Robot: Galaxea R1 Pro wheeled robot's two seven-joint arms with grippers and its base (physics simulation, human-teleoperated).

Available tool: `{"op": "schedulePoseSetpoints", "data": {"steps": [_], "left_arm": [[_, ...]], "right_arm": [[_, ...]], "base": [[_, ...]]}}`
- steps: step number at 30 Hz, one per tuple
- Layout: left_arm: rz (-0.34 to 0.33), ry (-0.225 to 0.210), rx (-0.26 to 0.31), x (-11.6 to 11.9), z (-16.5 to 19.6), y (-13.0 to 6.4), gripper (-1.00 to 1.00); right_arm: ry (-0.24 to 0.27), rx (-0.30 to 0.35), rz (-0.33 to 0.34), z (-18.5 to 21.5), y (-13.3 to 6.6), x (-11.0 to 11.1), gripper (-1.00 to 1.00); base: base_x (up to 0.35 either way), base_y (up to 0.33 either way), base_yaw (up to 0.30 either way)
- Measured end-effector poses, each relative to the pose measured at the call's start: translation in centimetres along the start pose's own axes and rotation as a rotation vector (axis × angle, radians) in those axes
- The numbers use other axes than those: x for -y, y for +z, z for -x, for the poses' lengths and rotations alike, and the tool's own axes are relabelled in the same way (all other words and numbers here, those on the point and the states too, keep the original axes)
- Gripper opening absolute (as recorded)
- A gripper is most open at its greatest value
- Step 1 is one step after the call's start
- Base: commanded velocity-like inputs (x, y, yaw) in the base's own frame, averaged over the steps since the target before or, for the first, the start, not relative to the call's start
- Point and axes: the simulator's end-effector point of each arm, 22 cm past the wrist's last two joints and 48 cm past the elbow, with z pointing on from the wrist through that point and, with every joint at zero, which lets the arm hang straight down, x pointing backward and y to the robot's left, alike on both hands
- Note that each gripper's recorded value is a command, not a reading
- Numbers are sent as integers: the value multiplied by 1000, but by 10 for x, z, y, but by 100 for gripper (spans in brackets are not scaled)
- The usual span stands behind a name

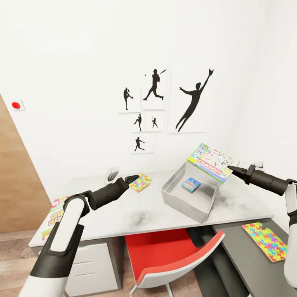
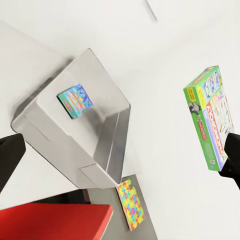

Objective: Put all the toys in the child's room - the three board games (two on the bed and one on the table), the two jigsaw puzzles on the table, and the tennis ball on the table - inside the toy box on the table in the child's room.

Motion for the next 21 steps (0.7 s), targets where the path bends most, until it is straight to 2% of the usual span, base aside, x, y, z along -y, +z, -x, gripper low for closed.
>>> {"op": "schedulePoseSetpoints", "data": {"steps": [5, 17, 21], "left_arm": [[3, -3, 0, -2, -2, -1, 100], [-3, 3, 3, 2, -2, -3, 100], [-2, 5, -1, 3, -4, -2, 100]], "right_arm": [[0, -1, 1, 0, 0, -1, -100], [-2, -2, -2, -1, 0, 0, -100], [-2, -1, -3, 0, 0, 0, -100]], "base": [[173, -4, 0], [308, -1, 0], [206, -9, 0]]}}
